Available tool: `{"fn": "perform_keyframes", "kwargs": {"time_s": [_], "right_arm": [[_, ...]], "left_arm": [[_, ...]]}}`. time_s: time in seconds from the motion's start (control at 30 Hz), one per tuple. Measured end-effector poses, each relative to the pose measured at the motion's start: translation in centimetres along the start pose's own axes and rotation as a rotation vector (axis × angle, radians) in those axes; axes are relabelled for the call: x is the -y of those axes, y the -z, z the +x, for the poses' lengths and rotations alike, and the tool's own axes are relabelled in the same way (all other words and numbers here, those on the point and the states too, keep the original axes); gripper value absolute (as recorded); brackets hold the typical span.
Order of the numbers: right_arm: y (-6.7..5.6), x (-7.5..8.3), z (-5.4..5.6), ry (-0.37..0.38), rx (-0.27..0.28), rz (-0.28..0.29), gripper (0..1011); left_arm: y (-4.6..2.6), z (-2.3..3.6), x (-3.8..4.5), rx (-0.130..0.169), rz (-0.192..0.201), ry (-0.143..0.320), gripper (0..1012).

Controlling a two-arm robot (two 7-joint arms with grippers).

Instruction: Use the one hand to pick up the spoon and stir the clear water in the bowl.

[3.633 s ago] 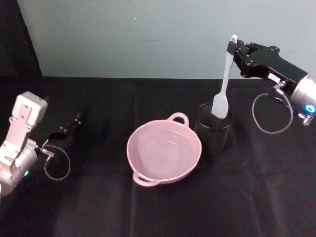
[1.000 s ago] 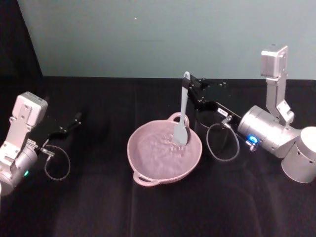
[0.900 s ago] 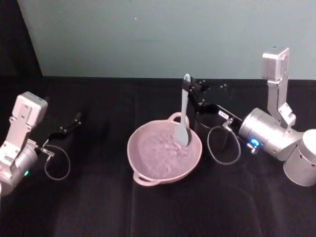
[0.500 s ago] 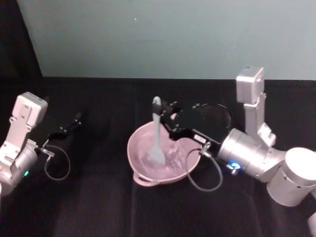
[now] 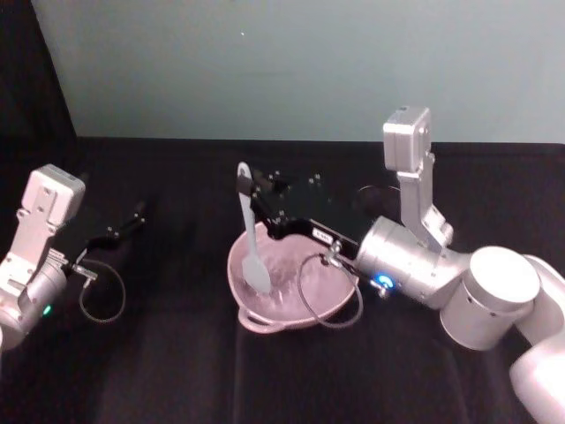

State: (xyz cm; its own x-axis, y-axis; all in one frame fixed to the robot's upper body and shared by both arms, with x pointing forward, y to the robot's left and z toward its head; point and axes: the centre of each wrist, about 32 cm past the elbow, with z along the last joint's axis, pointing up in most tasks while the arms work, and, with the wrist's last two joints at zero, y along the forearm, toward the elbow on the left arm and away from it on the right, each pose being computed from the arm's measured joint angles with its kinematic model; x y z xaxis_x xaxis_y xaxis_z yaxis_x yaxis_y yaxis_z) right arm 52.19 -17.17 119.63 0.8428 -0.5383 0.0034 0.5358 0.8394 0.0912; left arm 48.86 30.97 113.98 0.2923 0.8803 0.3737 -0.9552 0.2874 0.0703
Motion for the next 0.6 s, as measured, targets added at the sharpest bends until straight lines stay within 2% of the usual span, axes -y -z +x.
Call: {"fn": "perform_keyframes", "kwargs": {"time_s": [0.23,0.37,0.6], "right_arm": [[0.5,-0.5,1.8,0.057,0.003,0.003,110],[0.6,0.3,3.0,0.125,0.006,0.009,110],[0.2,2.4,4.0,0.200,0.022,0.017,110]], "left_arm": [[0.00,0.00,0.00,0.000,0.000,0.000,1011],[0.00,0.00,0.00,0.000,0.000,0.000,1011],[0.00,0.00,0.00,0.000,0.000,0.000,1011]]}}
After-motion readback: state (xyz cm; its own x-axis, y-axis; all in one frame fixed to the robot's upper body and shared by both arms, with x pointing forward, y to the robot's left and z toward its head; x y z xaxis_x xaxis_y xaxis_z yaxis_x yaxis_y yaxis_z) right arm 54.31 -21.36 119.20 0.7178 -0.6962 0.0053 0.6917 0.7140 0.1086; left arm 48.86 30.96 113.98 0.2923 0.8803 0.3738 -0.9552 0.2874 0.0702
